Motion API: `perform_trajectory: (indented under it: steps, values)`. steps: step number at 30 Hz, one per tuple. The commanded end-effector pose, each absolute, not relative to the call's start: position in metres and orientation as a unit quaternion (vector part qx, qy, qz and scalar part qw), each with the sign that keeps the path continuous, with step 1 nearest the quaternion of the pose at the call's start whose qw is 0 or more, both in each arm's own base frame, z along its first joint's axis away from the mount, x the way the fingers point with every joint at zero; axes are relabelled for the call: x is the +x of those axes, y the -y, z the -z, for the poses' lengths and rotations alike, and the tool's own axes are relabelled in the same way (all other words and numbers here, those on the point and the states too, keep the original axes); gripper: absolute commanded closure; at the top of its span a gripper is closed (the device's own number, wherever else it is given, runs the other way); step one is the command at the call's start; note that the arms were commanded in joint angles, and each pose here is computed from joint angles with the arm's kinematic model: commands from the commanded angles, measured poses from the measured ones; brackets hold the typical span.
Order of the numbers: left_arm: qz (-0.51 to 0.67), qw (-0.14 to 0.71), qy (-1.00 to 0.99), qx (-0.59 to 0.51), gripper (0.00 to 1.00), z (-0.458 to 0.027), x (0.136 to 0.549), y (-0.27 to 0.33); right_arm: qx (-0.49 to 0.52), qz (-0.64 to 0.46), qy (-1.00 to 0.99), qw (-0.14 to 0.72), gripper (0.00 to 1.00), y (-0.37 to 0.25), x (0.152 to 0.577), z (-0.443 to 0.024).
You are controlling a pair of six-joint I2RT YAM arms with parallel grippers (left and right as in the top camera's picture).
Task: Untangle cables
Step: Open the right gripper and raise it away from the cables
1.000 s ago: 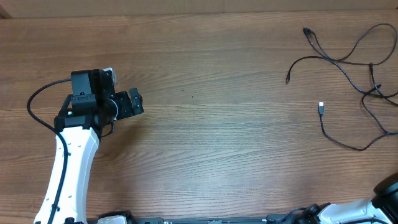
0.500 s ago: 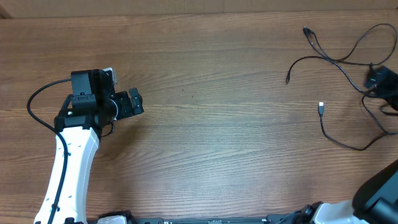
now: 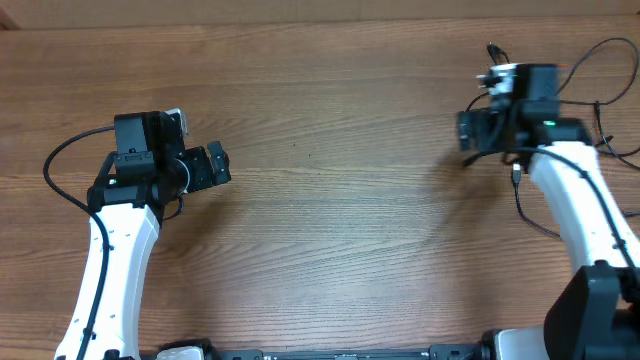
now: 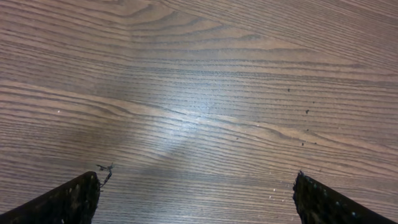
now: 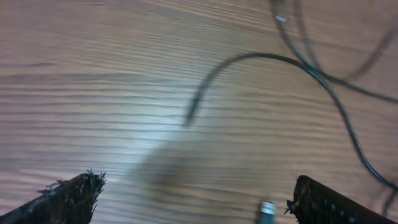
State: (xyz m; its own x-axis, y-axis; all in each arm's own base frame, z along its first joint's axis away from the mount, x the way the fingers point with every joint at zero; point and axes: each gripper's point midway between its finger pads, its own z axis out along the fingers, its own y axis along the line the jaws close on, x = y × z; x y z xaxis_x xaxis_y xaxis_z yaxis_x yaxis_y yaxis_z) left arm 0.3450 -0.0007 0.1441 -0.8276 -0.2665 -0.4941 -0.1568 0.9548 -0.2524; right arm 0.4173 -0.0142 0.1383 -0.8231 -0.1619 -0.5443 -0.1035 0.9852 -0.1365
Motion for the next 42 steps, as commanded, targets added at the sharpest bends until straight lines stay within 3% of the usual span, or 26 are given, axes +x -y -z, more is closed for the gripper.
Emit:
perform_trajectory:
  steps: [1, 7, 15, 42]
  values:
    - [0.096, 0.28, -0.95, -0.101, 0.0, -0.149, 0.346, 0.0, -0.068, 0.053, -0.949, 0.302, 0.0, -0.016, 0.415, -0.148]
    - [0.096, 0.28, -0.95, -0.101, 0.01, -0.149, 0.346, 0.0, -0.041, -0.002, -0.955, 0.294, 0.0, -0.06, 0.407, -0.144]
    - [0.096, 0.28, -0.95, -0.101, 0.01, -0.149, 0.346, 0.0, -0.083, -0.129, -0.952, 0.263, 0.0, -0.111, 0.39, -0.143]
    - [0.096, 0.28, -0.95, -0.101, 0.0, -0.149, 0.346, 0.0, -0.083, -0.13, -0.952, 0.263, 0.0, -0.111, 0.39, -0.143]
